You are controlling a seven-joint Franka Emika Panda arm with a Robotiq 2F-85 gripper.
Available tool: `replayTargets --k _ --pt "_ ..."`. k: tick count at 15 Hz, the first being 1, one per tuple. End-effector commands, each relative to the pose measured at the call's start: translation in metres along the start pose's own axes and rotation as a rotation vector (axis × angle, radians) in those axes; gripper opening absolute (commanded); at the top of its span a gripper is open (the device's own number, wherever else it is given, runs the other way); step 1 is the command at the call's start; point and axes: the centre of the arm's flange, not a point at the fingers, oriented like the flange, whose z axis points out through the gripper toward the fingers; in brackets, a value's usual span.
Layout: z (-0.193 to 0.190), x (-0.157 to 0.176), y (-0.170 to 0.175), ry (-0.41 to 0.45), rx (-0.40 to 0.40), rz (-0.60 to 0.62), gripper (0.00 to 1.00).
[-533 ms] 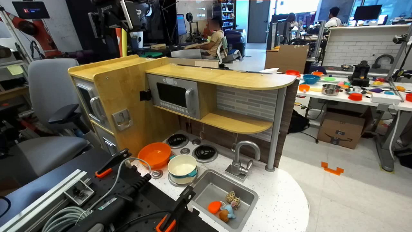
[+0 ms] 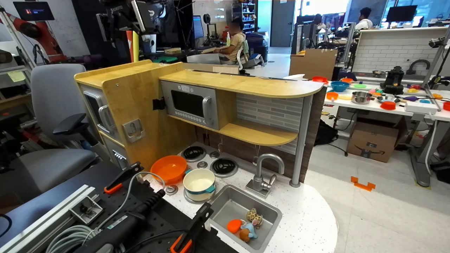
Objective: Turn the bowl anticlockwise
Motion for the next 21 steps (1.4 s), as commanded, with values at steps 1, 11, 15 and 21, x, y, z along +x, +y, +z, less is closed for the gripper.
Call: replayTargets --k 1,11,15,21 --pt "0.000 0.001 0.003 0.016 0.021 0.016 1.00" --pt "0.103 0.002 0.020 -0.036 0.113 -0.084 1.00" --pt "0.191 -0.002 0.023 -0.096 0.134 -0.157 1.00" --pt "0.287 -0.004 0.028 -0.151 0.175 -0.185 1.00"
